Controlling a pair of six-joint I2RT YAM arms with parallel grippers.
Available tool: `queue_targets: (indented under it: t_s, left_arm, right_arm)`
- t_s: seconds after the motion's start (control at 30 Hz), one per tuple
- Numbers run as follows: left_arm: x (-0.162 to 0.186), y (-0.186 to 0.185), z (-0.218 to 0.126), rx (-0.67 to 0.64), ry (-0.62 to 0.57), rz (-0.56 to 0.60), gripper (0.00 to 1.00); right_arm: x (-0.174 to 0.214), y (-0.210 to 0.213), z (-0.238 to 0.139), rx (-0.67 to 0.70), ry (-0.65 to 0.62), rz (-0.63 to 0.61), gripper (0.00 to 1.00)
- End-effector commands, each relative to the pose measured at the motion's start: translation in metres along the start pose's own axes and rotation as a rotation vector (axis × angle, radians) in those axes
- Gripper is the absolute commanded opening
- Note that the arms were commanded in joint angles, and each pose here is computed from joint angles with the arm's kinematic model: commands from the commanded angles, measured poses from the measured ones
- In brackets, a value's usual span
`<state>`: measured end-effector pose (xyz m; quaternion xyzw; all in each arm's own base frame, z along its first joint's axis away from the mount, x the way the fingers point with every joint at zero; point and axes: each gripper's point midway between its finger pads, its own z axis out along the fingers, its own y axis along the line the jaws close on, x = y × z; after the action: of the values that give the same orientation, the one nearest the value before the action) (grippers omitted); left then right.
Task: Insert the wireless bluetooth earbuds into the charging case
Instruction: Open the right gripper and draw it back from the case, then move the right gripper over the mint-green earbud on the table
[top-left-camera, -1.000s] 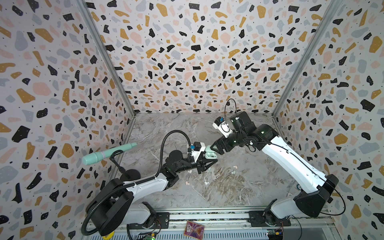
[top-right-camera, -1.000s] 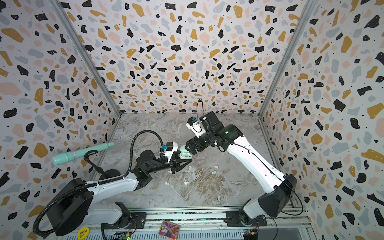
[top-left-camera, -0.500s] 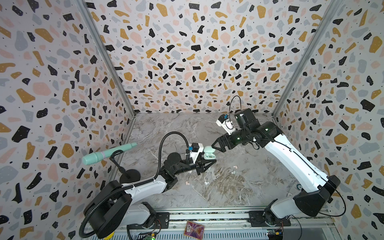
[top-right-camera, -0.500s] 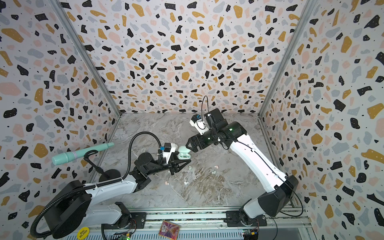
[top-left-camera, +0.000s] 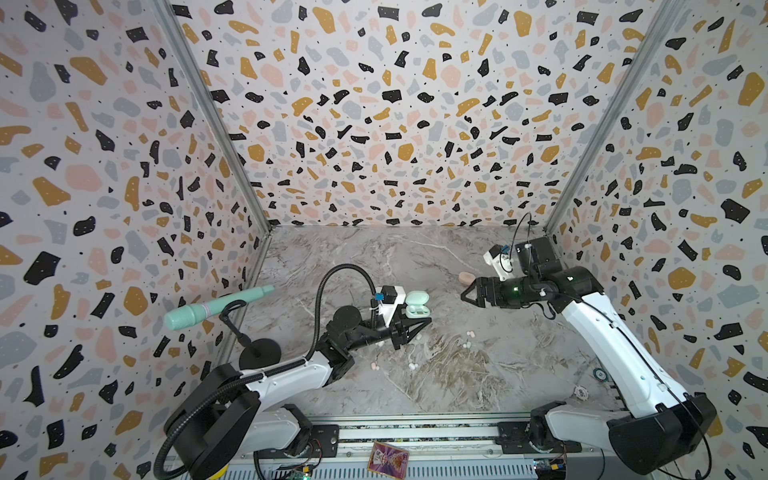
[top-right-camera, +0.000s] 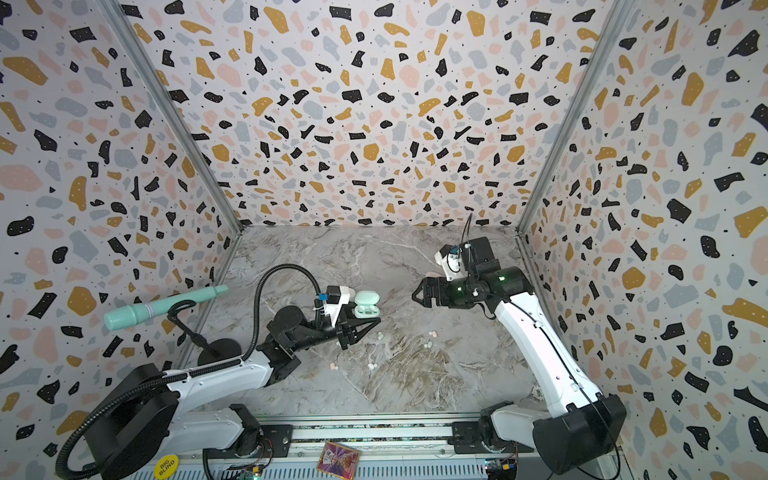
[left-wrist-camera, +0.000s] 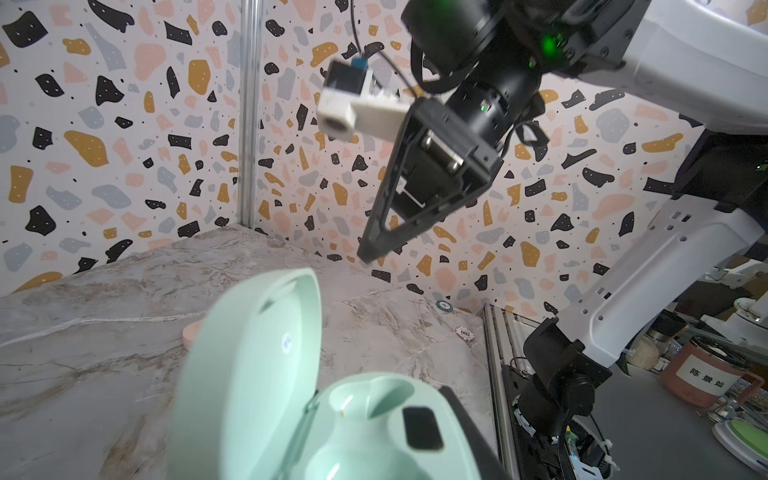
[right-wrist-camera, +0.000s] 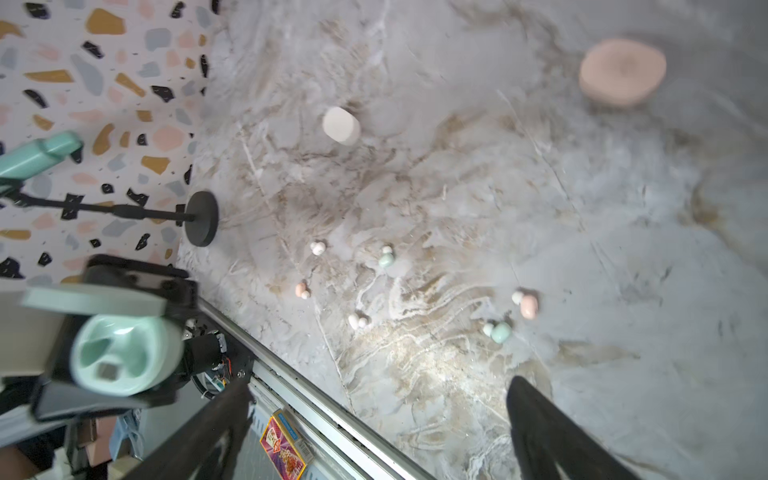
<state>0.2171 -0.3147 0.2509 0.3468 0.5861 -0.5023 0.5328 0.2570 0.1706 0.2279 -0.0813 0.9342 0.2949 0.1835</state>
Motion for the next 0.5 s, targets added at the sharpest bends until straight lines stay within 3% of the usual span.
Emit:
queue_targets:
  t_s: [0.0,0.13,0.47]
  left_arm:
    - [-0.01,-0.006,-0.003,0.011,-0.04,0.04,0.17]
    - [-0.01,-0.008,-0.003,0.024,-0.055,0.038,0.17]
    - [0.016,0.003,0.0,0.014,-0.048,0.085,0.17]
  right_arm:
    - [0.012,-0.024,0.025,0.049,0.014,0.101,0.95]
    - [0.03,-0.046,0.052,0.069,0.031,0.188,0.93]
    - [0.045,-0.067,0.079,0.064,0.007,0.252,0.93]
